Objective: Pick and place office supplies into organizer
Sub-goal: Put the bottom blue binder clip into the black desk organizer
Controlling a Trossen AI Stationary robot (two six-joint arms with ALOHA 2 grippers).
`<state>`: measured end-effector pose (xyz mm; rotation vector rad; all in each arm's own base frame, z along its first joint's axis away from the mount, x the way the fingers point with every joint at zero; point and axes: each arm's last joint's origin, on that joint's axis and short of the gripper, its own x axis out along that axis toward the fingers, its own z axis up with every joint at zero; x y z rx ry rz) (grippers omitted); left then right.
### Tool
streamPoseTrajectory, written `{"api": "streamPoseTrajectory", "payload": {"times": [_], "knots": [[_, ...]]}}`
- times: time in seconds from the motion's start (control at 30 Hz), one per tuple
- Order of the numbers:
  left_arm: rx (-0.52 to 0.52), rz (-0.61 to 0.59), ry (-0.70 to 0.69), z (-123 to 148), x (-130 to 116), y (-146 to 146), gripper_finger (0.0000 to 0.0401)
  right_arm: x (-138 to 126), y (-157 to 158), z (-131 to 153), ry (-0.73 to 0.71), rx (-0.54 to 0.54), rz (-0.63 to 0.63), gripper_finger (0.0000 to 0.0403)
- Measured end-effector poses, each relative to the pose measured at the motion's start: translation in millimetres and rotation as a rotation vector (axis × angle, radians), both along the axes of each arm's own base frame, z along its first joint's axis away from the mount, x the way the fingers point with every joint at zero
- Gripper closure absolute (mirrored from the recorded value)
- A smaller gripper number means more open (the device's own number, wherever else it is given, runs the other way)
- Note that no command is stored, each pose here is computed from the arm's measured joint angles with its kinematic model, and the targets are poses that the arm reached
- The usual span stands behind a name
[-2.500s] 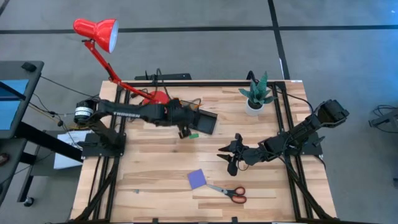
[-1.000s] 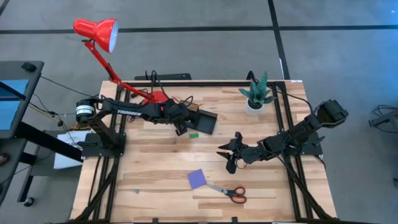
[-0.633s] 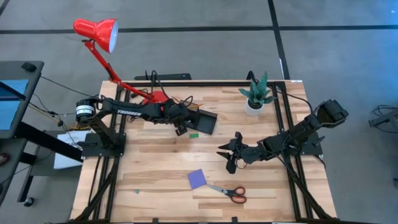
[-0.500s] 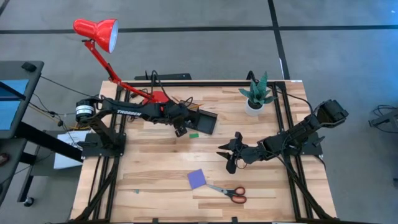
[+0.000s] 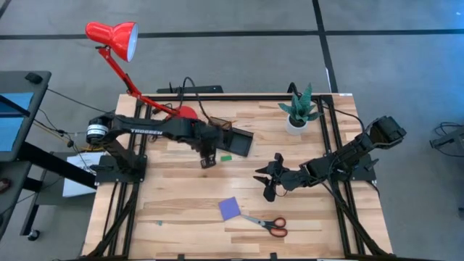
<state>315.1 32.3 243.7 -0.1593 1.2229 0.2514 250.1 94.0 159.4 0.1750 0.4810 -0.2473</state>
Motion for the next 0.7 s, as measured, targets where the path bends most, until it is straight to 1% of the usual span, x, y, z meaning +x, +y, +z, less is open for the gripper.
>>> {"api": "streamPoseTrajectory", "payload": {"times": [0.07,0.1,0.2,0.27,0.3,0.33,0.43,0.53,0.63,0.7], "knots": [[0.020,0.000,0.065,1.4,-6.9,-15.2,0.0340,0.0,0.0,0.0,0.000,0.000,-0.001,0.0292],[0.049,0.016,0.106,2.4,-12.6,-22.7,0.0343,0.0,-0.1,0.0,0.000,0.000,-0.001,0.0292],[0.193,0.116,0.188,11.6,-34.2,-45.0,0.0351,0.0,0.0,0.0,0.000,0.000,0.000,0.0292],[0.283,0.183,0.175,23.8,-51.6,-61.2,0.0353,-0.1,0.0,-0.1,0.001,0.000,0.000,0.0292],[0.309,0.215,0.145,30.8,-60.6,-69.4,0.0353,-0.1,-0.1,-0.2,0.003,-0.001,0.000,0.0292],[0.314,0.247,0.108,38.1,-69.9,-77.5,0.0353,-0.1,-0.1,-0.2,0.002,-0.001,-0.001,0.0292],[0.259,0.325,-0.015,56.0,-99.7,-99.0,0.0353,-0.3,-0.4,-0.5,0.005,-0.005,-0.004,0.0292],[0.152,0.417,-0.120,59.1,-128.1,-114.1,0.0353,-0.3,-0.4,-0.5,0.005,-0.005,-0.005,0.0292],[0.020,0.525,-0.162,43.8,-149.0,-127.0,0.0353,-0.3,-0.4,-0.4,0.004,-0.006,-0.006,0.0292],[-0.056,0.548,-0.122,25.9,-160.2,-136.3,0.0353,-0.3,-0.4,-0.5,0.005,-0.006,-0.007,0.0292]]}}
